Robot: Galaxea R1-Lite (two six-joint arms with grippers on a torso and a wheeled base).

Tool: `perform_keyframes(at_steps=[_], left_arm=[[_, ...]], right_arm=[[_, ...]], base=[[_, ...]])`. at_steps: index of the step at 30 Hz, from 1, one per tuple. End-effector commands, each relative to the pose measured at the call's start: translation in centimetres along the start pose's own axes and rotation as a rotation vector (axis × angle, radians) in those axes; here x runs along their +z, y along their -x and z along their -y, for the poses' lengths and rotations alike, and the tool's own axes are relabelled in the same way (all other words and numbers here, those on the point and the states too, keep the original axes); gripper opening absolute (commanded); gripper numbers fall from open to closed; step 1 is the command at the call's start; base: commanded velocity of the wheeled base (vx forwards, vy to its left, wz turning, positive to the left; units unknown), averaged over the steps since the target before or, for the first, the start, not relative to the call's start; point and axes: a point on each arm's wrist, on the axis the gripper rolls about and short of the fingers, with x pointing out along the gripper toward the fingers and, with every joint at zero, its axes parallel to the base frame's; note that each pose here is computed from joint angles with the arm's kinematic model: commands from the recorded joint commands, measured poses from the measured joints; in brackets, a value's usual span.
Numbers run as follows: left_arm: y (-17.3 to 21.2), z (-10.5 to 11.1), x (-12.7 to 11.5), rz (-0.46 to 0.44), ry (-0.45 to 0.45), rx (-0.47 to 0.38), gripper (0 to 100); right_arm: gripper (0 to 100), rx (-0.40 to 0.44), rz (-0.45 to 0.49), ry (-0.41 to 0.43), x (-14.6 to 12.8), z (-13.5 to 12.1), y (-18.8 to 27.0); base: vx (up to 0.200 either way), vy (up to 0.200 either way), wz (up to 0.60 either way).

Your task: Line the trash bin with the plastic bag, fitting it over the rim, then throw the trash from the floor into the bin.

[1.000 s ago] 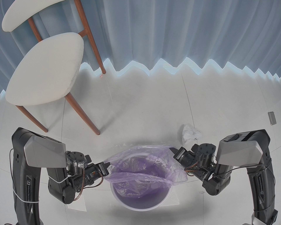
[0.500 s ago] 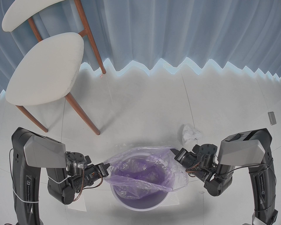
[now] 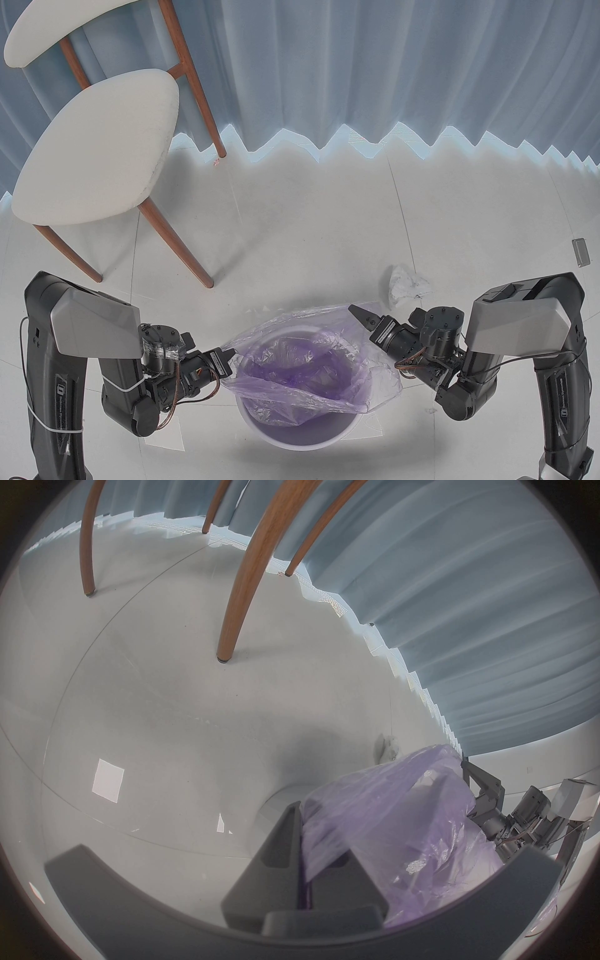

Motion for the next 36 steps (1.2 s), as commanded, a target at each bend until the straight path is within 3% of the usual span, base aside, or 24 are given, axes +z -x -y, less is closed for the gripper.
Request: perform_keyframes(at_steps=[1,7,12,15,18,22,28,36], left_arm=[[0.0,0.0,0.0,0.000,0.000,0.000,0],[0.0,0.1,0.0,0.000,-0.002,0.000,0],[0.7,0.6,0.3,0.010,-0.008,-0.005,0],[1.4,1.7,1.1,0.034,-0.018,-0.037,0],[1.4,2.6,1.6,0.055,-0.030,-0.071,0],[1.6,2.8,1.3,0.047,-0.031,-0.066,0],[1.9,1.6,0.5,-0.001,-0.012,-0.035,0],[2.5,1.2,0.4,0.005,-0.010,0.011,0]], right_arm=[[100,0.037,0.009,0.003,0.2,-1.2,0.4],[100,0.104,0.074,-0.014,2.7,-3.7,1.5],[100,0.198,0.194,-0.034,7.1,-6.8,3.7],[100,0.285,0.261,-0.019,10.2,-9.9,7.3],[100,0.313,0.171,-0.008,10.8,-11.3,9.9],[100,0.266,0.041,-0.019,9.8,-12.2,11.2],[100,0.257,0.006,-0.029,8.9,-12.1,11.0],[100,0.254,-0.007,-0.028,8.3,-11.7,11.2]], base=[[0.000,0.000,0.00],[0.000,0.000,0.00],[0.000,0.000,0.00],[0.000,0.000,0.00],[0.000,0.000,0.00],[0.000,0.000,0.00],[0.000,0.000,0.00],[0.000,0.000,0.00]])
